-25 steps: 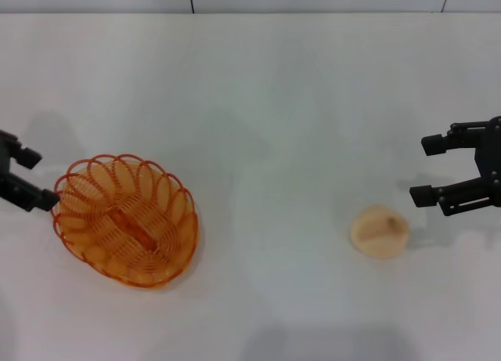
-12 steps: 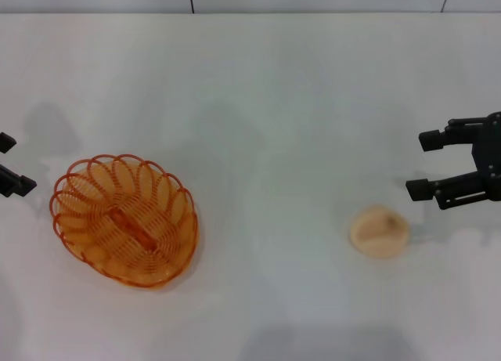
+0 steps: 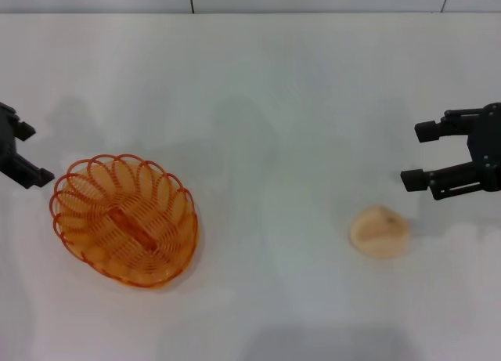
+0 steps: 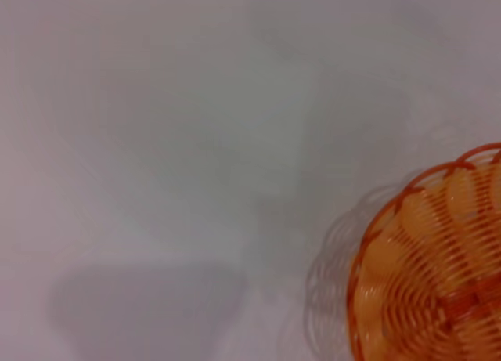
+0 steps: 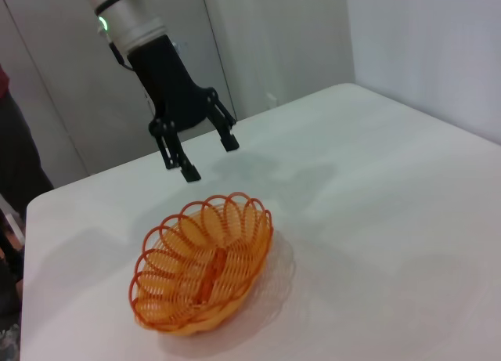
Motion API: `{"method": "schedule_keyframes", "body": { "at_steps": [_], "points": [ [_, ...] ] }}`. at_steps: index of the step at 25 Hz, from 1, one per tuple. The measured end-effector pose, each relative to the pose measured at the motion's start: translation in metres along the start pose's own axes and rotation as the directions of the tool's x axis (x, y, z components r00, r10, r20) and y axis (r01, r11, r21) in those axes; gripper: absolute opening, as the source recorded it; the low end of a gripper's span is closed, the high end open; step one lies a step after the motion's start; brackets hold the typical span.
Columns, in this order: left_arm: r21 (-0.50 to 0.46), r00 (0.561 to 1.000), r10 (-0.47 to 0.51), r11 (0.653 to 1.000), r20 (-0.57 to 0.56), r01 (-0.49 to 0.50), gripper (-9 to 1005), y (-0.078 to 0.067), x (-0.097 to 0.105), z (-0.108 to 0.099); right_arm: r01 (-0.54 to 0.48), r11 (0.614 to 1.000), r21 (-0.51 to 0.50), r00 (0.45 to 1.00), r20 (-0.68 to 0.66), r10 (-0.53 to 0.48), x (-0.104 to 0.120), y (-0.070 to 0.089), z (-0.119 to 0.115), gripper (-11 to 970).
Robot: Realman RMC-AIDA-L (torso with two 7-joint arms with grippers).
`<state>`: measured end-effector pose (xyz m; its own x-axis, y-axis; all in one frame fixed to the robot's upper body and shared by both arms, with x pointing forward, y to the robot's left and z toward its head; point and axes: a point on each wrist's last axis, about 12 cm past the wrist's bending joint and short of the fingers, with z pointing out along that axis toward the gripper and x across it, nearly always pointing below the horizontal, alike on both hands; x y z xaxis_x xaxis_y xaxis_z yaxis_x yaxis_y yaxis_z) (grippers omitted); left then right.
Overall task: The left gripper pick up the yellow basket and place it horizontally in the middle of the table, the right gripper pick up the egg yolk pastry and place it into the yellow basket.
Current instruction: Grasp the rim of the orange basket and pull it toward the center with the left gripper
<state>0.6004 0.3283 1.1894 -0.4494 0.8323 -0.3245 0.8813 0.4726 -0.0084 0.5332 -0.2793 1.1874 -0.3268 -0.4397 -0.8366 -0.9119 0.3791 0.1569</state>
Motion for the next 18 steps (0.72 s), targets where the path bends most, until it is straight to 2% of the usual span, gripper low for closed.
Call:
{"method": "schedule_keyframes", "body": {
  "at_steps": [18],
  "points": [
    [0.018,0.999,-0.007,1.0,0.042,0.006,823,-0.011,-0.009,0.046,0.009,1.0,-0.004,1.0,-0.001,-0.009,-0.004,0.0,0.002,872]
  ]
}}
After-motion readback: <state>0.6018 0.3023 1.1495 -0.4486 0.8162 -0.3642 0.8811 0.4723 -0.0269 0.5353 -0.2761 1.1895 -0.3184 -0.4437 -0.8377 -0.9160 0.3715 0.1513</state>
